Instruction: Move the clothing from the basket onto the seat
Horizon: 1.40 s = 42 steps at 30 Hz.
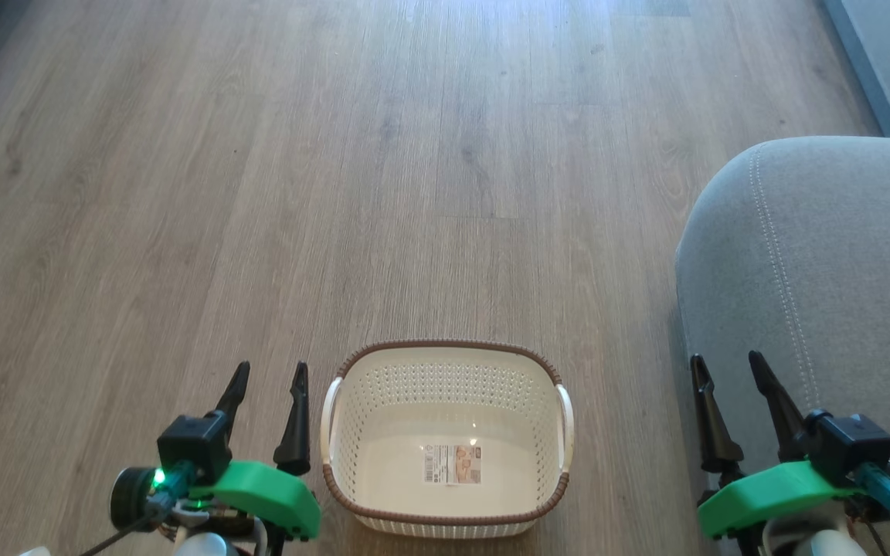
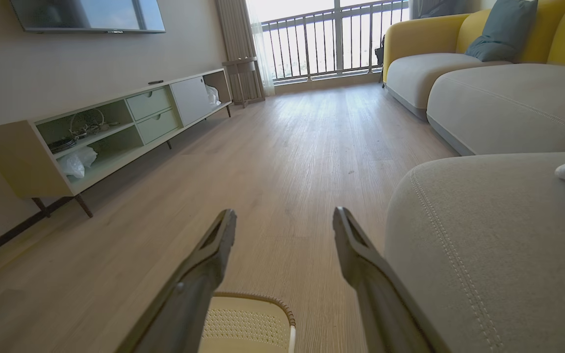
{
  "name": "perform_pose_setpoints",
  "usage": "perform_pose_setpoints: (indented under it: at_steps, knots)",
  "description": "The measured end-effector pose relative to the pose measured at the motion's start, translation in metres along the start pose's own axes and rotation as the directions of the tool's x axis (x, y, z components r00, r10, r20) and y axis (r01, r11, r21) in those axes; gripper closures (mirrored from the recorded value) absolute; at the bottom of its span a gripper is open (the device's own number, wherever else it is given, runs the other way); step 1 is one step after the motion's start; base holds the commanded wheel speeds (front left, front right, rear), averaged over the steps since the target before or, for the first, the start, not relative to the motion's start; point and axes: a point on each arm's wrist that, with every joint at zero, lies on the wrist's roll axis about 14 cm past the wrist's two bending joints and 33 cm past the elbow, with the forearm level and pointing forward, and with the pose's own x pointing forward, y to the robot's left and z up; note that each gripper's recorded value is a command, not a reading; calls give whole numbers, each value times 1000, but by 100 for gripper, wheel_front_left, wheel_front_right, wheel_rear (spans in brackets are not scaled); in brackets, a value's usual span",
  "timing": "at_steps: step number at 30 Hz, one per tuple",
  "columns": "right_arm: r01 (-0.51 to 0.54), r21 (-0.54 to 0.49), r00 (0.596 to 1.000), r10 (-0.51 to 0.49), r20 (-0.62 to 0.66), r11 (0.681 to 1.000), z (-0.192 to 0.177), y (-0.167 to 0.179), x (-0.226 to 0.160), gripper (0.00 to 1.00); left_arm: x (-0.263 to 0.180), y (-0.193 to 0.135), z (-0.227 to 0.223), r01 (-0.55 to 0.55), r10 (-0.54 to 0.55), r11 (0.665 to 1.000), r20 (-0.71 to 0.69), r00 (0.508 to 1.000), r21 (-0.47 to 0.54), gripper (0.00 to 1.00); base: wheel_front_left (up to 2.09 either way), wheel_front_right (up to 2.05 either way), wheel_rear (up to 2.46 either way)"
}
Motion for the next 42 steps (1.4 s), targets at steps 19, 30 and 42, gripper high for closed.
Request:
perform_pose_setpoints:
  at_steps: [19, 30, 42]
  knots:
    - [20, 18, 1000, -20, -22, 1000, -7, -5, -3, 0, 0, 3, -10, -2, 0, 999, -31, 1000, -44, 0, 0, 0, 0]
    - [30, 24, 999, -29, -22, 999, -8, -8, -4, 0, 2, 6, -9, -13, 11, 998, -30, 999, -65, 0, 0, 0, 0]
    - [30, 26, 999, -30, -24, 999, -8, -8, -4, 0, 2, 7, -10, -14, 11, 996, -33, 999, -83, 0, 0, 0, 0]
